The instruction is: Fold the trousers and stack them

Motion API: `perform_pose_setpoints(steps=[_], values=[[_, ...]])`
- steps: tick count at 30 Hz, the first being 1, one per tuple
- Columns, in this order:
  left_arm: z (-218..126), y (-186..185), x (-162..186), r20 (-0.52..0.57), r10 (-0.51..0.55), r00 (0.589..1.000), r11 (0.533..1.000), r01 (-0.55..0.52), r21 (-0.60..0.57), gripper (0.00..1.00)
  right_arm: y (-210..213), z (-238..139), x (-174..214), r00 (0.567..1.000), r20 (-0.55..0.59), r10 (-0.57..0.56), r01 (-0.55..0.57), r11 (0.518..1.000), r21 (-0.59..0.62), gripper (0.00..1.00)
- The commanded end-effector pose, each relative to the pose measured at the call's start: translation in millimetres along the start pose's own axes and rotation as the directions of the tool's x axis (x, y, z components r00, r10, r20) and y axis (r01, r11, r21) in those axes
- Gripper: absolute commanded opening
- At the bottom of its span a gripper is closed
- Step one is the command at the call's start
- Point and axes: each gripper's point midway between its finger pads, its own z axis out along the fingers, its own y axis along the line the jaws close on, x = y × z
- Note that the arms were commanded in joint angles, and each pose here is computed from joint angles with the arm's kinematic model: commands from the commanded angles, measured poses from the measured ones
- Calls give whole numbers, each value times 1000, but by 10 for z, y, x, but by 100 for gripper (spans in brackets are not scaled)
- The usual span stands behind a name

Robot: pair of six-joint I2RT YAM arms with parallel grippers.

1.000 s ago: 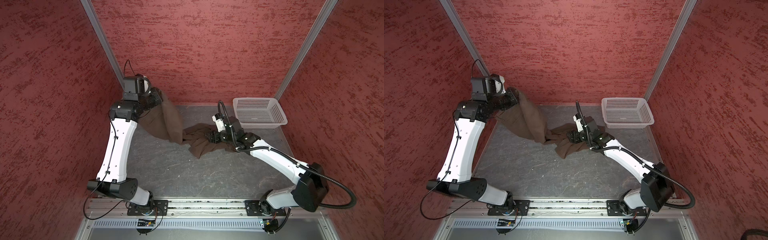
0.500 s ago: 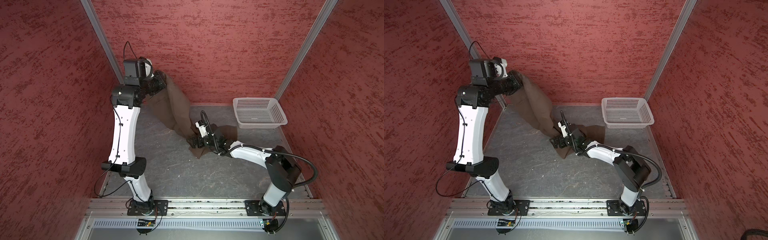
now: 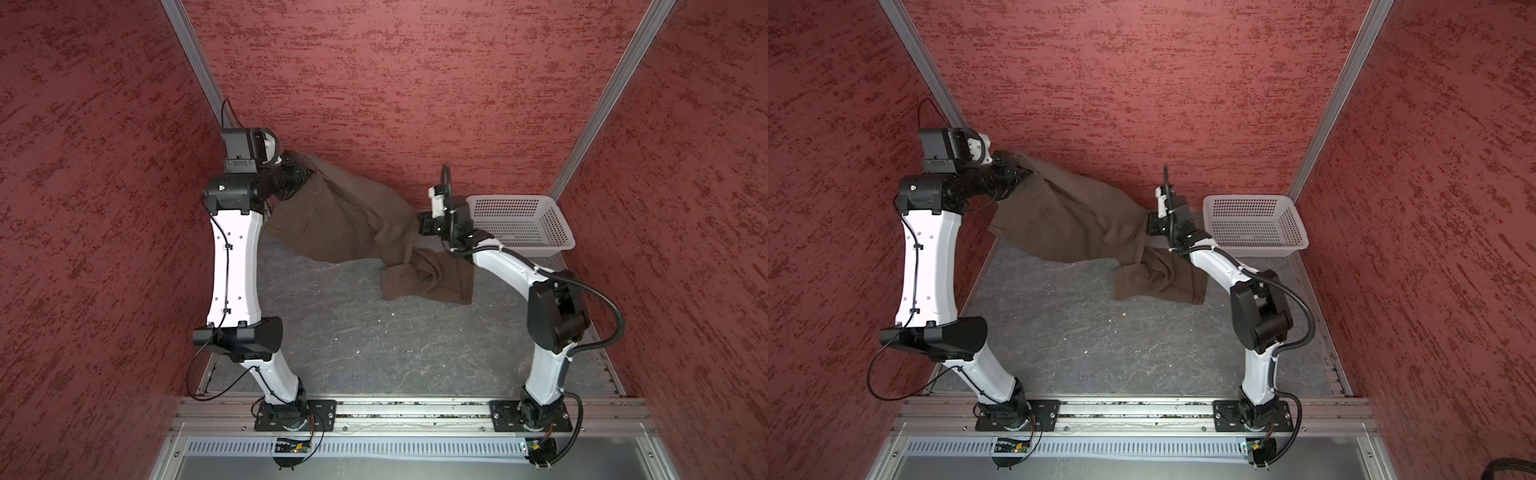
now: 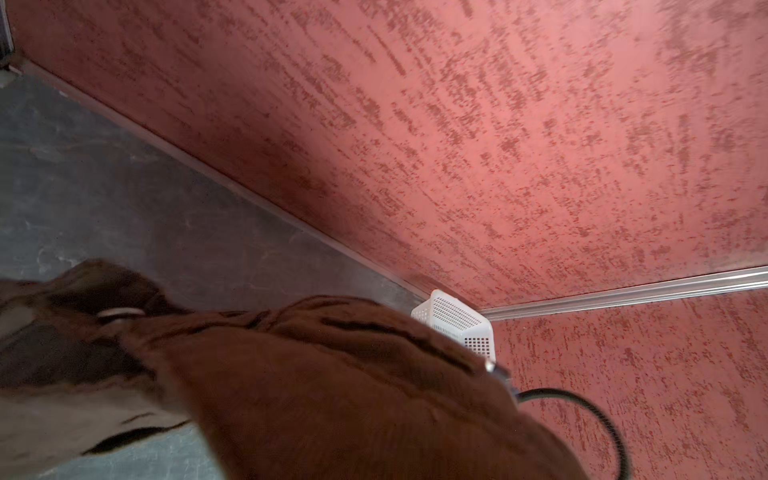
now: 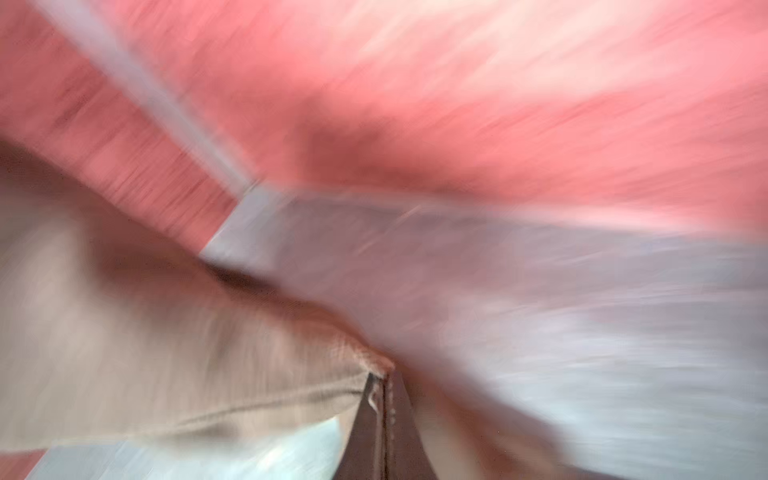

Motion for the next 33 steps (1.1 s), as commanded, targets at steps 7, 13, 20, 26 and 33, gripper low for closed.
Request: perform_pose_setpoints(steps=[7, 13, 20, 26, 33], values=[[-12, 37, -126, 39, -4, 999, 997, 1, 83, 0, -7, -1631, -1375, 947, 302, -105, 66, 988, 138, 0], [124, 782, 359, 2, -89, 996, 996, 89, 28, 0, -54, -1850, -448, 984, 167, 58, -67, 997, 46, 0], [228, 2182, 1352, -8, -311, 950, 934, 304, -188, 0, -72, -1788, 957, 952, -132, 278, -280, 960, 1, 0], [74, 2796, 2089, 5, -467, 884, 826, 438, -355, 3, -197, -1781, 1667, 903, -261, 342, -337, 939, 64, 0], [-196, 3050, 2683, -2, -605, 796, 703, 533, -470, 38, -282, -1811, 1947, 884, -350, 311, -291, 950, 110, 0]])
